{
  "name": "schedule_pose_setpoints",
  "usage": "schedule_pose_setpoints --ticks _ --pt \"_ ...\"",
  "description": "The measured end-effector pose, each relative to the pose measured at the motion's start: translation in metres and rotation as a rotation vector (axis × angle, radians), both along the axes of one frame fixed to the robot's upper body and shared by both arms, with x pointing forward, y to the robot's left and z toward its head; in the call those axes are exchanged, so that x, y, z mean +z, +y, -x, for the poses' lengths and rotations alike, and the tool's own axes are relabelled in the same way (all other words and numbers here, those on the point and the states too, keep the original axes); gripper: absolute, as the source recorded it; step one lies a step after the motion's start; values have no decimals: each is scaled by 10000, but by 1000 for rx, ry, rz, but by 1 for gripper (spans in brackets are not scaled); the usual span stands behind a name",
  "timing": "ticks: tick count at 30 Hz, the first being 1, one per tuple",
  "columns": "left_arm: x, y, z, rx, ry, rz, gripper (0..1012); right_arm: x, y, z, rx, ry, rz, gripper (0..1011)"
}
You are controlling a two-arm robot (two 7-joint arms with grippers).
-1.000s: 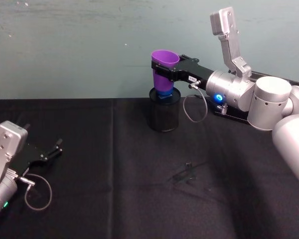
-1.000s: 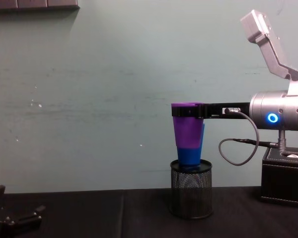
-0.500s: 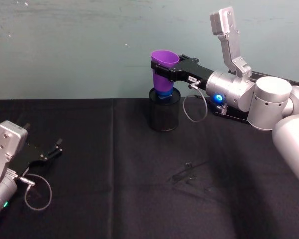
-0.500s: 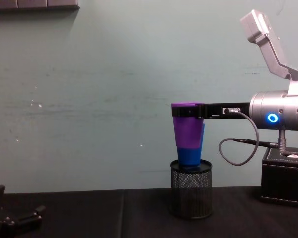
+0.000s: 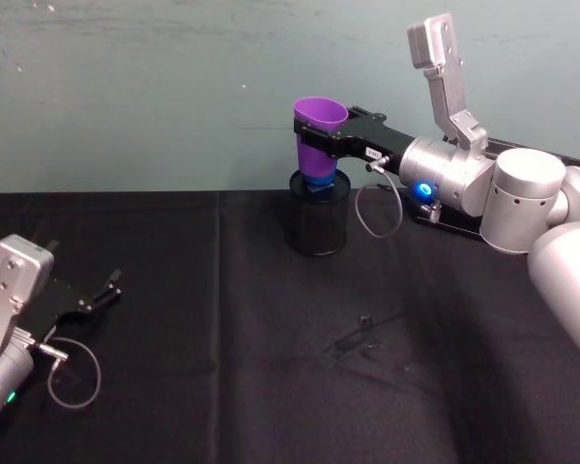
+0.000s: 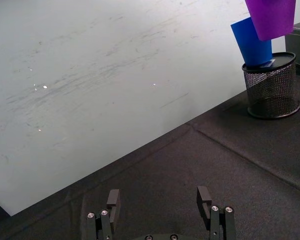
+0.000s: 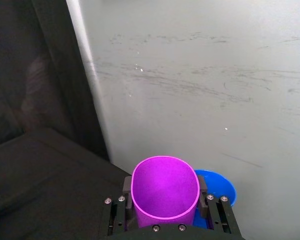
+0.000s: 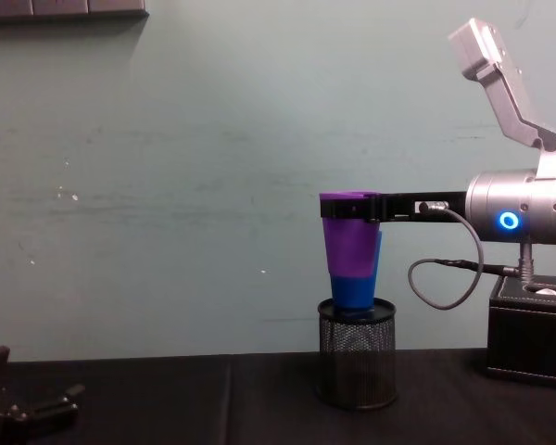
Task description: Pick up one cup with a gripper and tap it against the other cup.
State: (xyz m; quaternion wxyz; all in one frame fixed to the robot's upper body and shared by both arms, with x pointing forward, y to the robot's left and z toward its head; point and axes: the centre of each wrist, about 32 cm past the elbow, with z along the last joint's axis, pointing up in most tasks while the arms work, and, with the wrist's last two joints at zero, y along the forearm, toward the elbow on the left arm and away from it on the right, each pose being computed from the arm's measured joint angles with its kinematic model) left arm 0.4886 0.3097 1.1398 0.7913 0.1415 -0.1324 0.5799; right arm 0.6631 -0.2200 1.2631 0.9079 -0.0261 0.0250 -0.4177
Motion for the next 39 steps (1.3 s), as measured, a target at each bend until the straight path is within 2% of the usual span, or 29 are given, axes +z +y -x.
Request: schedule_pose_setpoints --ticks 25,39 --pt "0 0 0 0 0 0 1000 6 -10 6 10 -3 -5 715" --pt "0 0 0 0 0 0 1000 -31 -64 188 91 20 -40 715"
